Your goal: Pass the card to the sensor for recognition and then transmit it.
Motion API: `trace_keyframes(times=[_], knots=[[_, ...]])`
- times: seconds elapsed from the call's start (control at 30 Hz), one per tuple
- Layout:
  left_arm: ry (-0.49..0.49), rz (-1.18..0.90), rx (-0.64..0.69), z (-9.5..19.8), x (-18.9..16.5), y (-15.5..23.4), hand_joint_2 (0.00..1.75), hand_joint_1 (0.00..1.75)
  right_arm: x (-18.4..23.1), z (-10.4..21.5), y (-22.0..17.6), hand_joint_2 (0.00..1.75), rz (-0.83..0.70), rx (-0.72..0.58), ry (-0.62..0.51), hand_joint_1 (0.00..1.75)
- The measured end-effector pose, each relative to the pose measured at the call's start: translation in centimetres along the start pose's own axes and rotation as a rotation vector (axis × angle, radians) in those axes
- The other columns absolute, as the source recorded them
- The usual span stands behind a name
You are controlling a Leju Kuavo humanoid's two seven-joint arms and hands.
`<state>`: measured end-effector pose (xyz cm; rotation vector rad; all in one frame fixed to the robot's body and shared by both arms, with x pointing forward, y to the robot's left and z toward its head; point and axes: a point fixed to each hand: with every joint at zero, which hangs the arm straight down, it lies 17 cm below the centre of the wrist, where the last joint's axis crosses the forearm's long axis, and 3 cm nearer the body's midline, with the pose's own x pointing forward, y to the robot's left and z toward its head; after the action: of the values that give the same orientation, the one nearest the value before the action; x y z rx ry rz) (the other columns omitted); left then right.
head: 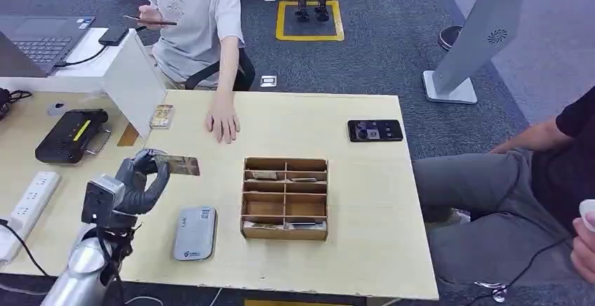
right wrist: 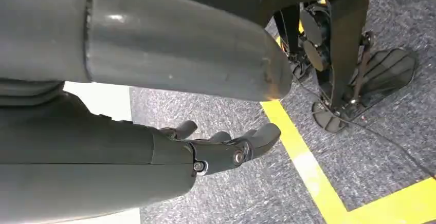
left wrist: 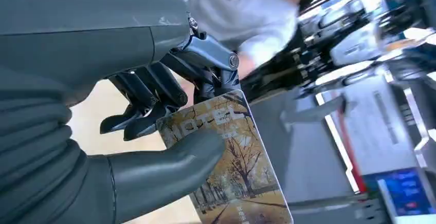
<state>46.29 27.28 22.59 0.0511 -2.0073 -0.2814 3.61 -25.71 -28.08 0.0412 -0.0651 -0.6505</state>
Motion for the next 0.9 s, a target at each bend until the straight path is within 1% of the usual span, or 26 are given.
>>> trace_keyframes(times=[0.13,0.23,0.3,0.4,0.43,0.5,0.53,0.6,0.67,0.77,0.8,0.9], knots=[[-0.141,-0.093,0.056,-4.4,4.8,2.1,1.75,1.75,0.1,0.0,0.2,0.0,0.022,0.006,-0.002,0.0],[-0.209,-0.124,0.086,-7.1,8.0,3.4,1.75,1.75,0.4,0.0,0.3,0.0,0.037,0.005,-0.006,0.0],[-0.238,-0.13,0.092,-8.0,9.3,3.8,1.75,1.75,0.4,0.0,0.2,0.0,0.043,0.003,-0.007,0.0],[-0.257,-0.139,0.102,-8.6,10.1,4.1,1.75,1.75,0.3,0.0,0.2,0.0,0.053,0.002,-0.004,0.0],[-0.269,-0.174,0.117,-8.7,10.4,4.3,1.75,1.75,0.4,0.0,0.1,0.0,0.056,-0.003,-0.004,0.0],[-0.319,-0.341,0.169,-9.3,11.6,5.2,1.75,1.75,0.4,-0.1,-0.3,0.0,0.076,-0.025,0.0,0.0],[-0.351,-0.463,0.194,-9.8,12.5,5.6,1.75,1.75,0.5,-0.1,-0.7,0.0,0.097,-0.039,-0.002,0.0],[-0.432,-0.754,0.245,-10.7,14.1,6.2,1.75,1.75,0.8,-0.2,-1.3,0.0,0.176,-0.071,-0.01,0.0],[-0.483,-0.918,0.263,-11.3,14.9,6.4,1.75,1.75,1.1,-0.3,-1.6,0.0,0.282,-0.089,-0.02,0.0],[-0.484,-0.987,0.264,-12.1,14.6,6.5,1.75,1.75,1.2,-0.3,-1.5,0.0,0.391,-0.095,-0.025,0.0],[-0.468,-1.035,0.254,-12.6,14.0,6.3,1.75,1.75,1.3,-0.3,-1.4,0.0,0.447,-0.098,-0.032,0.0],[-0.44,-1.099,0.225,-13.0,12.4,6.0,1.75,1.75,1.7,-0.4,-1.2,0.0,0.552,-0.104,-0.053,0.0]])
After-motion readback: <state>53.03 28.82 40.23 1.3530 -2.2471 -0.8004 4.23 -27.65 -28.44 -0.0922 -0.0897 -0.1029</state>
